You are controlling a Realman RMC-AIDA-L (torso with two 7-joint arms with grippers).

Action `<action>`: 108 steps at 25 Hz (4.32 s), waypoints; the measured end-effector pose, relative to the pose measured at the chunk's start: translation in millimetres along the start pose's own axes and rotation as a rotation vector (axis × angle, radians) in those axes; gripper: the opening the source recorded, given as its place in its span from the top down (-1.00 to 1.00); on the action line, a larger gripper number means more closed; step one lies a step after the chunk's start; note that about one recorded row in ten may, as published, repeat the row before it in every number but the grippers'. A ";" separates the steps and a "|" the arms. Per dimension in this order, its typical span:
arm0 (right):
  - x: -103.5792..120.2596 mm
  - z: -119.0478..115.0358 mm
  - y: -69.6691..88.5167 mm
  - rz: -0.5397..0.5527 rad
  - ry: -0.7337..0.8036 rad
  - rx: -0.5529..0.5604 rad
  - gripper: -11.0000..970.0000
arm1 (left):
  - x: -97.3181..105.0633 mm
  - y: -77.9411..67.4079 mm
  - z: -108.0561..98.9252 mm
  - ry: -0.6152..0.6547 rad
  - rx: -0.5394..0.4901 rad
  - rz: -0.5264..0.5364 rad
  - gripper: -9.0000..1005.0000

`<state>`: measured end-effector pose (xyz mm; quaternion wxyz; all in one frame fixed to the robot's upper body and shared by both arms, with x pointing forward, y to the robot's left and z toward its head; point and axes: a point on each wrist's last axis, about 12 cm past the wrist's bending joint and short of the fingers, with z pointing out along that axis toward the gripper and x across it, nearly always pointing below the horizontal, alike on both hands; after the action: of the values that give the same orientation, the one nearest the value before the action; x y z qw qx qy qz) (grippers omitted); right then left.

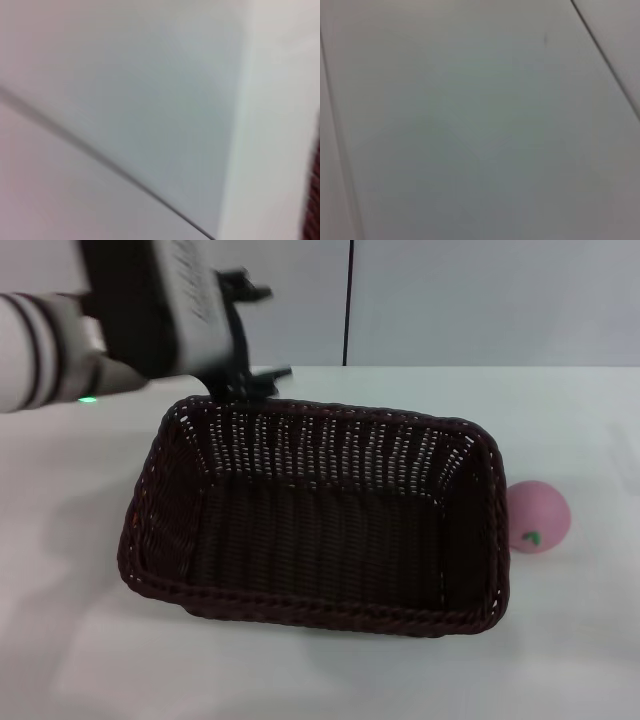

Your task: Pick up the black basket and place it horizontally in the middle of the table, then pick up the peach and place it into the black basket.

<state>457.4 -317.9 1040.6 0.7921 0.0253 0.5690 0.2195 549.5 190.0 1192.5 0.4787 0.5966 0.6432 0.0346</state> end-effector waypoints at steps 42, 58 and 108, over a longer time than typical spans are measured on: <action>-39.8 131.9 -5.7 0.043 1.543 -0.304 -0.30 | 150.5 -66.4 -81.3 -0.637 -0.308 -0.813 -0.60; -49.3 125.9 -13.3 0.022 1.392 -0.195 0.74 | 155.6 -78.6 -82.9 -0.638 -0.290 -0.849 -0.60; -16.3 78.0 17.0 0.159 0.117 -0.299 -0.48 | 216.8 -134.1 -121.1 -0.616 -0.717 -0.919 -0.60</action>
<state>519.0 -292.3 1087.4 0.7326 -0.0605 0.5716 0.3646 408.4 389.1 1050.7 0.7760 0.0473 0.6146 -0.1335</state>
